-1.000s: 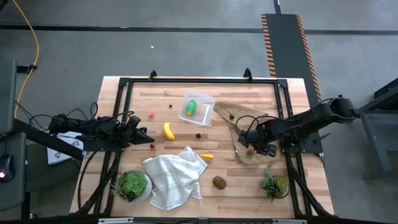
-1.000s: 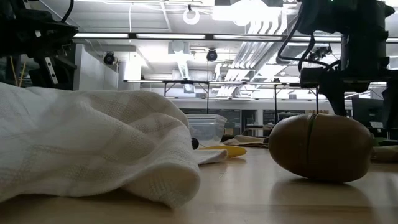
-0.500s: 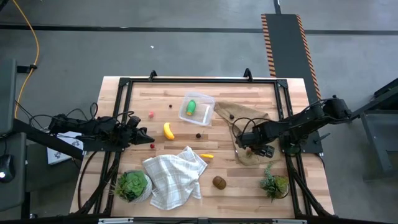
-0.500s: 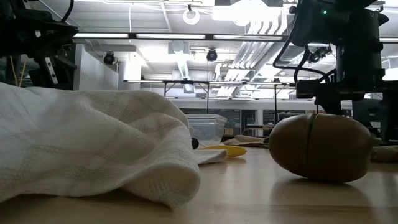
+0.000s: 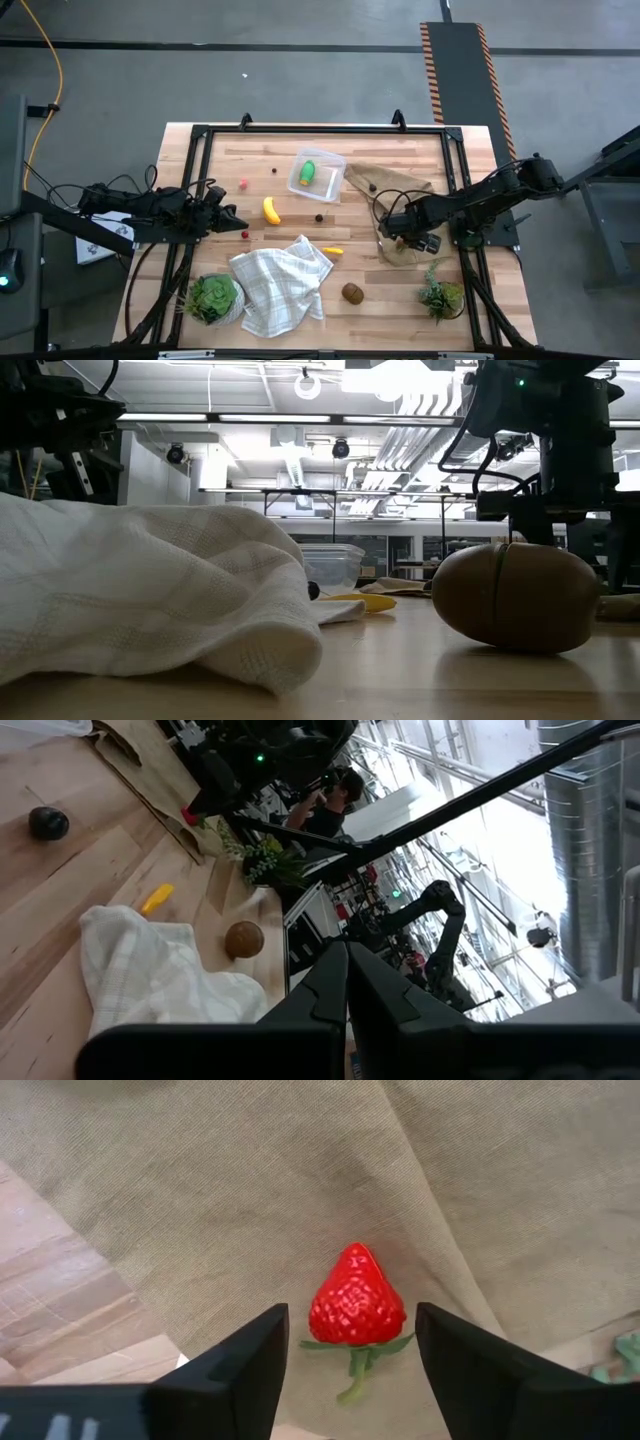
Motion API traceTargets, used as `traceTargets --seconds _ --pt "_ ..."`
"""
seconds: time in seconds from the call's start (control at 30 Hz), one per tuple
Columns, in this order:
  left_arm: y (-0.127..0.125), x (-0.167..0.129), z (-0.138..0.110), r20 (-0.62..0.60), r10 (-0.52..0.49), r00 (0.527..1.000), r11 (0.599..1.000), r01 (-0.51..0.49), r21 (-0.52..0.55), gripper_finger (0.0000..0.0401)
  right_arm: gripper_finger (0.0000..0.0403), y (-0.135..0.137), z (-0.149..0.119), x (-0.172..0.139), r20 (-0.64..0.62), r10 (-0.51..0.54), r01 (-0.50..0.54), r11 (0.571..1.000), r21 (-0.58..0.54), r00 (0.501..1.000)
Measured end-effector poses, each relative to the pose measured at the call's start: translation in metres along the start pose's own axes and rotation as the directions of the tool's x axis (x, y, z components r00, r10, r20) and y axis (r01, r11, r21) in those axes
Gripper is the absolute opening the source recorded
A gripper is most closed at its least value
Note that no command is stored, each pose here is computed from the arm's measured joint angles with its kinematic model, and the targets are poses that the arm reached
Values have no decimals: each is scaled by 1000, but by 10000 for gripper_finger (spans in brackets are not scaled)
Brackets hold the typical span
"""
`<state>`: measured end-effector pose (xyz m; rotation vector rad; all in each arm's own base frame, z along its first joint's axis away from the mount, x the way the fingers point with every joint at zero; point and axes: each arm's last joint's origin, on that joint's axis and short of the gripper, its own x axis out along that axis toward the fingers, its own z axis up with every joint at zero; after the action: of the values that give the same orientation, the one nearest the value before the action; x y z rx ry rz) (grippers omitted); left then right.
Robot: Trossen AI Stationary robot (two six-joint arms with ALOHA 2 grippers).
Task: Pick and placing Produce into tupperware
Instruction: Put the red strawberry into the transparent bin
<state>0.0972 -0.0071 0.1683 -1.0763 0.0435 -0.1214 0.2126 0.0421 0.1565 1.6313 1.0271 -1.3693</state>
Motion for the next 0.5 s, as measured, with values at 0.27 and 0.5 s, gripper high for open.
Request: traceTargets --seconds 0.27,0.5 --pt "0 0 0 0 0 1000 1000 0 0 1 204 0 0 0 0 0 0 1000 0 1000" --pt "0 0 0 0 0 1000 1000 0 0 1 203 0 0 0 -1 0 0 1000 0 1000"
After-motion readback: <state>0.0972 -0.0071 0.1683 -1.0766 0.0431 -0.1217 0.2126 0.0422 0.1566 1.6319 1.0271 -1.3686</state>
